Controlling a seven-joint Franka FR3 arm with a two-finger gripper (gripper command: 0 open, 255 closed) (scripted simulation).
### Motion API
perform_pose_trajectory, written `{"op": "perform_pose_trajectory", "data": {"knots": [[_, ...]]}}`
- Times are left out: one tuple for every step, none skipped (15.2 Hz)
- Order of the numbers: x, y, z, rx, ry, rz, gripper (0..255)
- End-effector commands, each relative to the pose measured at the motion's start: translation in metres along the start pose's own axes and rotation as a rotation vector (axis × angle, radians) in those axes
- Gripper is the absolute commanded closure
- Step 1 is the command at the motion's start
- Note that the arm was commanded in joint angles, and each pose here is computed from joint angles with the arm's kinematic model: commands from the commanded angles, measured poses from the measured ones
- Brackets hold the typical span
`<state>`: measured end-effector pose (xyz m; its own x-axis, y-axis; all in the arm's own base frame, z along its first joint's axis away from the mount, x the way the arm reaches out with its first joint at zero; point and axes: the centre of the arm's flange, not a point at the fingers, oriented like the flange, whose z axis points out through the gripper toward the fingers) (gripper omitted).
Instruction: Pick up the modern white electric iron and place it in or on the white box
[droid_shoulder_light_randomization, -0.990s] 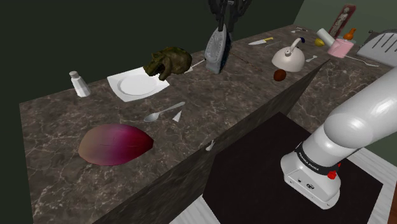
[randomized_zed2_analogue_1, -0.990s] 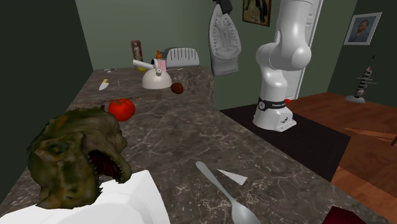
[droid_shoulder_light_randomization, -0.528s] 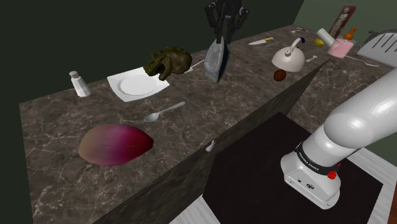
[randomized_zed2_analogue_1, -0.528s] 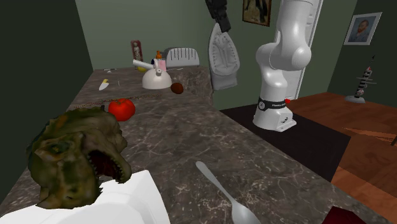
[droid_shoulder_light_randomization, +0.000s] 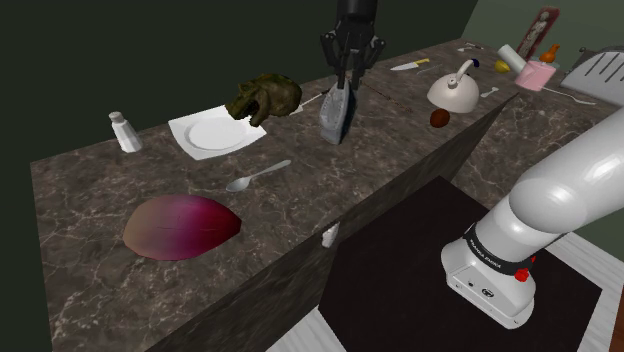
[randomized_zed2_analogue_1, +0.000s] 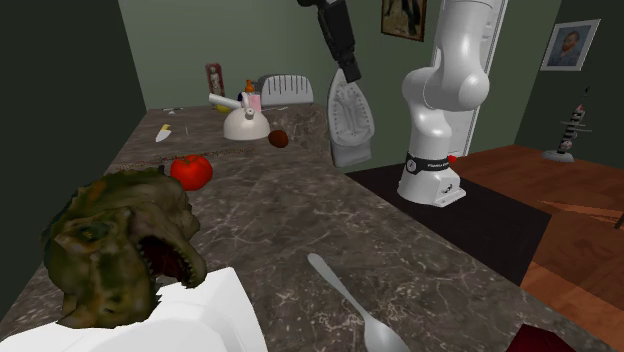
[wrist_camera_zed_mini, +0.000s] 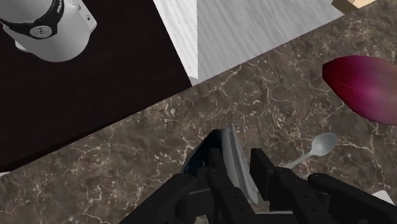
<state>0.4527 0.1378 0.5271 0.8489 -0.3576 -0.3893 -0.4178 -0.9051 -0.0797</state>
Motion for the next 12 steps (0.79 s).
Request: {"op": "perform_pose_trajectory", "data": {"knots": [[0.004, 0.000, 0.009, 0.001, 0.001, 0.000, 255], [0.006, 0.001, 0.014, 0.001, 0.001, 0.000, 255], [0.008, 0.001, 0.019, 0.001, 0.001, 0.000, 255], [0.009, 0.001, 0.022, 0.001, 0.001, 0.000, 255], [0.009, 0.001, 0.022, 0.000, 0.001, 0.000, 255], [0.009, 0.001, 0.022, 0.001, 0.001, 0.000, 255], [0.009, 0.001, 0.022, 0.001, 0.001, 0.000, 255], [0.009, 0.001, 0.022, 0.001, 0.001, 0.000, 255], [0.009, 0.001, 0.022, 0.001, 0.001, 0.000, 255], [0.009, 0.001, 0.022, 0.001, 0.001, 0.000, 255], [0.009, 0.001, 0.022, 0.001, 0.001, 0.000, 255], [0.009, 0.001, 0.022, 0.001, 0.001, 0.000, 0]]}}
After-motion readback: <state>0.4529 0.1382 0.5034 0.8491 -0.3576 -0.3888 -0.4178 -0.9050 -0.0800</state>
